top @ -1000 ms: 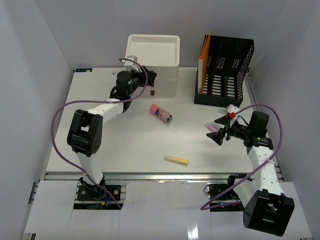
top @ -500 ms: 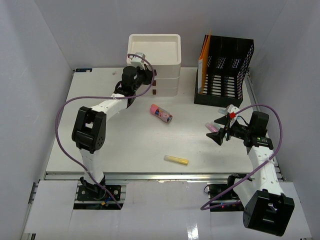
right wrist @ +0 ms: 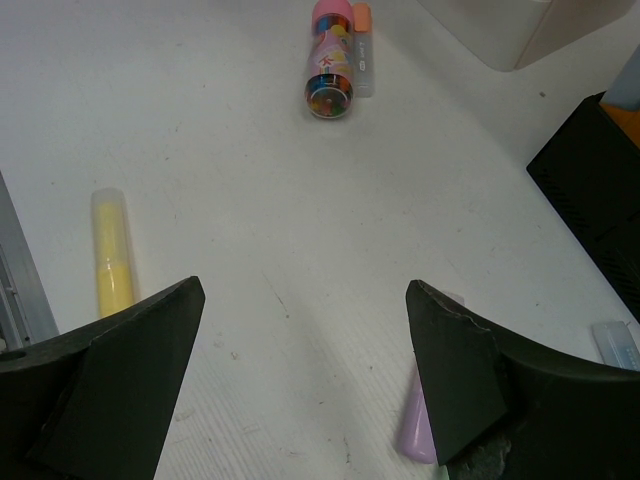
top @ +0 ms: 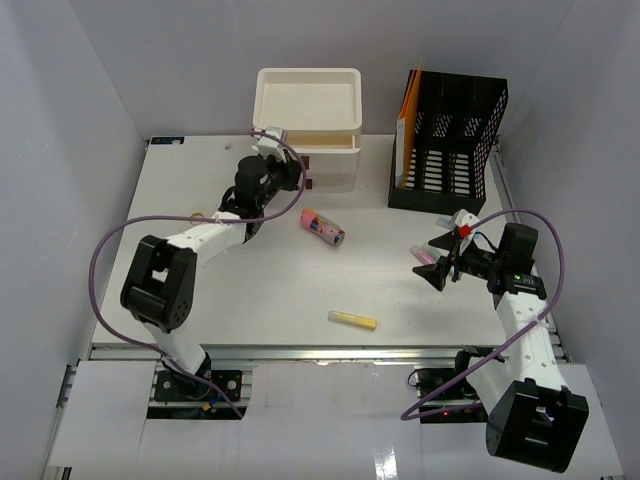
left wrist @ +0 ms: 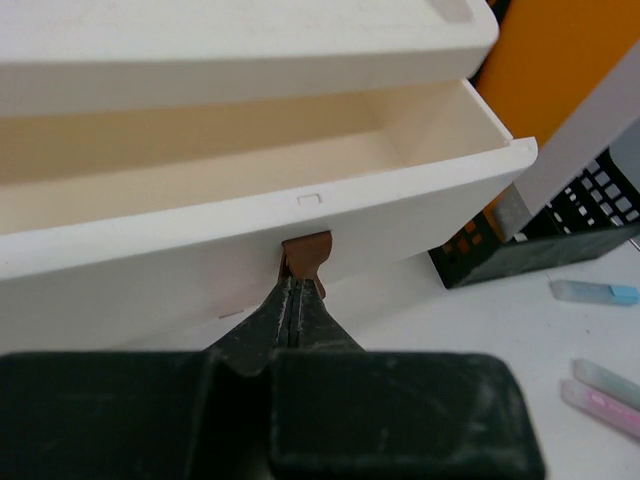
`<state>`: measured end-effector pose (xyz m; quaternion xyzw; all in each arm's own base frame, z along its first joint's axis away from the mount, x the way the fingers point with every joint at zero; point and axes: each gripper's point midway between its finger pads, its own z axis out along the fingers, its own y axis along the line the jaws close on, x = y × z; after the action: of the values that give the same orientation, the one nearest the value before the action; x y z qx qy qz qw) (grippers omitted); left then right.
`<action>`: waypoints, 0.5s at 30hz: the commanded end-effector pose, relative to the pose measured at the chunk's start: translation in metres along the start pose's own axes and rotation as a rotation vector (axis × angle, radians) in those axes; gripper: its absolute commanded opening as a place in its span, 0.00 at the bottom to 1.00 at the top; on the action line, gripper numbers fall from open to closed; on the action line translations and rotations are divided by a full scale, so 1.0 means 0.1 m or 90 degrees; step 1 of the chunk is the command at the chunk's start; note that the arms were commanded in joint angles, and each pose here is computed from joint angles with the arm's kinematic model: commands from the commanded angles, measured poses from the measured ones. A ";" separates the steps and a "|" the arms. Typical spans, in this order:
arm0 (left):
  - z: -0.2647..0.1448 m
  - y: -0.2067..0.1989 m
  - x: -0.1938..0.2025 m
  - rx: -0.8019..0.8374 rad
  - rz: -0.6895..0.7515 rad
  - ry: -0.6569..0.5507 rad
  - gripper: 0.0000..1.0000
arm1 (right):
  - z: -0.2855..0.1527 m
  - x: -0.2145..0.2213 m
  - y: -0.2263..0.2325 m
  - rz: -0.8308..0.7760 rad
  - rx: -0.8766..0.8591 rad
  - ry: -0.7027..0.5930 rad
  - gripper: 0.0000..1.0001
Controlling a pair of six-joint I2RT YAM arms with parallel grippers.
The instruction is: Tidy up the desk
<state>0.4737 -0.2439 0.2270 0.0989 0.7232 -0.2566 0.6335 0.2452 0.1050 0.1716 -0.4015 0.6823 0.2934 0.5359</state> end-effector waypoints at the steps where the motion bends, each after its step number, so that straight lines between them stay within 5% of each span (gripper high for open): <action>1: -0.43 -0.27 -0.27 0.053 0.009 -0.041 0.00 | -0.01 -0.04 0.00 -0.022 -0.003 -0.011 0.88; 4: -0.55 -0.30 -0.13 0.065 0.004 -0.011 0.00 | -0.01 -0.03 0.00 -0.020 -0.002 -0.009 0.88; 7: -0.58 -0.29 -0.12 0.054 -0.013 0.007 0.46 | -0.01 0.00 -0.02 -0.018 0.008 -0.002 0.88; 10: -0.60 -0.34 -0.20 0.056 -0.024 0.025 0.72 | -0.03 0.04 -0.07 -0.008 0.029 0.012 0.88; 15: -0.92 -0.45 -0.34 0.077 -0.002 0.041 0.84 | -0.10 0.24 -0.36 0.028 0.140 0.068 0.93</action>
<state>0.4104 -0.2377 0.2306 0.1187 0.7439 -0.2871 0.5917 0.2519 0.0953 0.1626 -0.3835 0.7079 0.2664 0.5299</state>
